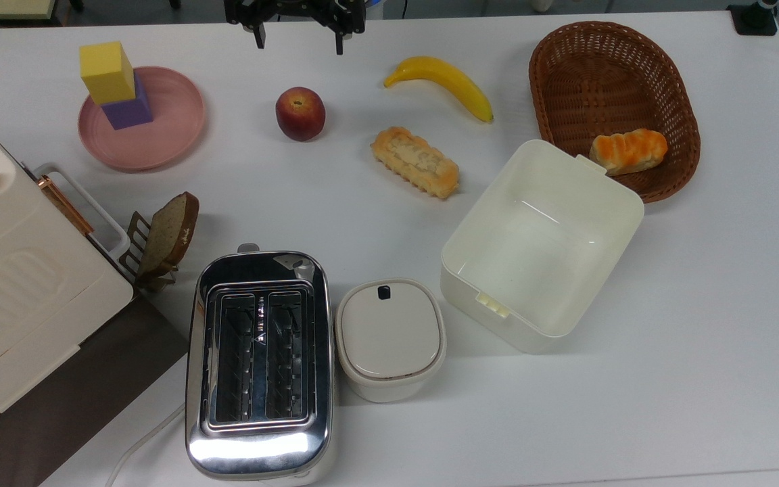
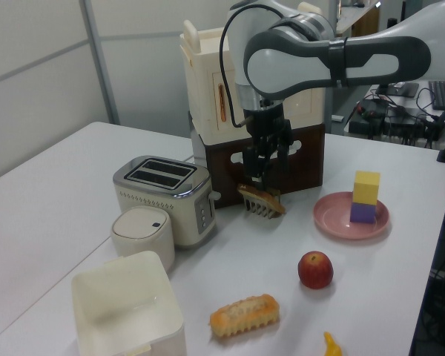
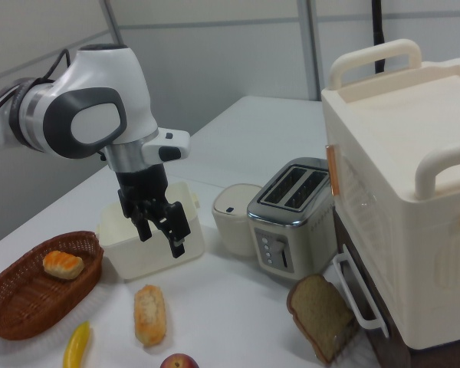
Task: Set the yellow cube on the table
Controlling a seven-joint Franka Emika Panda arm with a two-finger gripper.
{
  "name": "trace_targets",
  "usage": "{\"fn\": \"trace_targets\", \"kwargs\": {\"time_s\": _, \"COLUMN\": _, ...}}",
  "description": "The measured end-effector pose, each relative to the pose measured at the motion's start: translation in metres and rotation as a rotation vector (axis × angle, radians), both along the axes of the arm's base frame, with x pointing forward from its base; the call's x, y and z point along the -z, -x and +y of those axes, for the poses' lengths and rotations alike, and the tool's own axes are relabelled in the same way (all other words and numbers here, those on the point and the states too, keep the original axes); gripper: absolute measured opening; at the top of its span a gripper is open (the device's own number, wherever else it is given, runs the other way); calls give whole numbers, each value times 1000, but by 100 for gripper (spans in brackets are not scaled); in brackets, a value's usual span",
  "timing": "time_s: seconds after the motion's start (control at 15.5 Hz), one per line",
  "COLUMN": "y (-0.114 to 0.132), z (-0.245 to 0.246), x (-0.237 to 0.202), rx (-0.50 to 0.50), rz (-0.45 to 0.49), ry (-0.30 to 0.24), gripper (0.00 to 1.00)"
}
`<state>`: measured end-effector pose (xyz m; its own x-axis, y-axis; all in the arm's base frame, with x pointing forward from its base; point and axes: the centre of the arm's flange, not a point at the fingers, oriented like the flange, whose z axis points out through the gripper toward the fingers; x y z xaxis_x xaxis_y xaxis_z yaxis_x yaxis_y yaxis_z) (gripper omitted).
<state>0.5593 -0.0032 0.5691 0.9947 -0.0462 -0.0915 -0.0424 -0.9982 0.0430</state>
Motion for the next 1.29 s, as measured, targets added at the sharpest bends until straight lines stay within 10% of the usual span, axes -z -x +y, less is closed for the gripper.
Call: {"fn": "trace_targets", "kwargs": {"time_s": 1.29, "y": 4, "z": 28, "x": 13, "rx": -35, "rz": 100, "ry": 0, "gripper": 100}}
